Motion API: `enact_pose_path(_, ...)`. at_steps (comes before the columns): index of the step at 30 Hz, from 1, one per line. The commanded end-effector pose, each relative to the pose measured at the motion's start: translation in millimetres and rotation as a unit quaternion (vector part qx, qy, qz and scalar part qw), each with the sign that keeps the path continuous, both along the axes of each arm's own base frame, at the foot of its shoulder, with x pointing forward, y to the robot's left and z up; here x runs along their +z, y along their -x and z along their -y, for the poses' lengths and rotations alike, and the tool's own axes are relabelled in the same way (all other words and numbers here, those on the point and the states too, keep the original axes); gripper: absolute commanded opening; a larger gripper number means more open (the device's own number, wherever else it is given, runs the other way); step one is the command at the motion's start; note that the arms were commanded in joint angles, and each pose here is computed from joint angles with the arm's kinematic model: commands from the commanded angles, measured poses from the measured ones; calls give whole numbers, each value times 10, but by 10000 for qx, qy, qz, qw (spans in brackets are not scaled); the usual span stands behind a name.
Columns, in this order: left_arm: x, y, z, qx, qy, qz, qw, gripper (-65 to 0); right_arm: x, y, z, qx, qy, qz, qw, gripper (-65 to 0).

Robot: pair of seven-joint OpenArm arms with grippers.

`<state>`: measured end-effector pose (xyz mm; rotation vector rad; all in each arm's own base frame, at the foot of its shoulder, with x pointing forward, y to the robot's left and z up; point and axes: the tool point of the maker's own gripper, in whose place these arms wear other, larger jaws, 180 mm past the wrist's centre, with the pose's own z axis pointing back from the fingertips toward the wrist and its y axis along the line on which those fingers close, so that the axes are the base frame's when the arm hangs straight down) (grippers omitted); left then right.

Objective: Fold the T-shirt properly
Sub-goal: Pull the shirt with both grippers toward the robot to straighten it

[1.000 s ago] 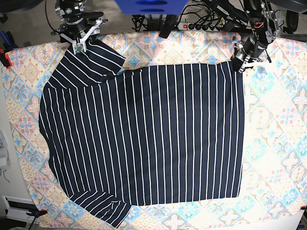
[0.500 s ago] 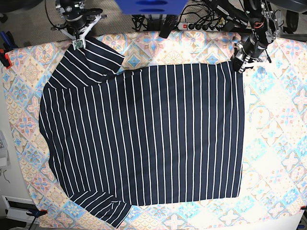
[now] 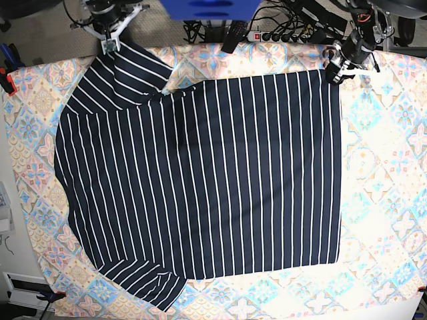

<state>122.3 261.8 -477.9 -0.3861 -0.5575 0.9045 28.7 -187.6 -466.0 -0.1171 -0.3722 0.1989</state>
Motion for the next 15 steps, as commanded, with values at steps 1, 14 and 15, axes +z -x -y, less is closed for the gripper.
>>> enact_pose_path(1,-46,197,-120,-74,-194,-380,9991,-650,40,38,33,39,54,9,10000,-650)
enact_pose_path(14,211,231,-331,-214,-555,-114,9982,-650,321,-56,389,-102,464,316,9984,-650)
enact_pose_path(15,268,174,-321,-266,-600,-21,9978,-650,337,-91,427,-131,506,365,9980,-650)
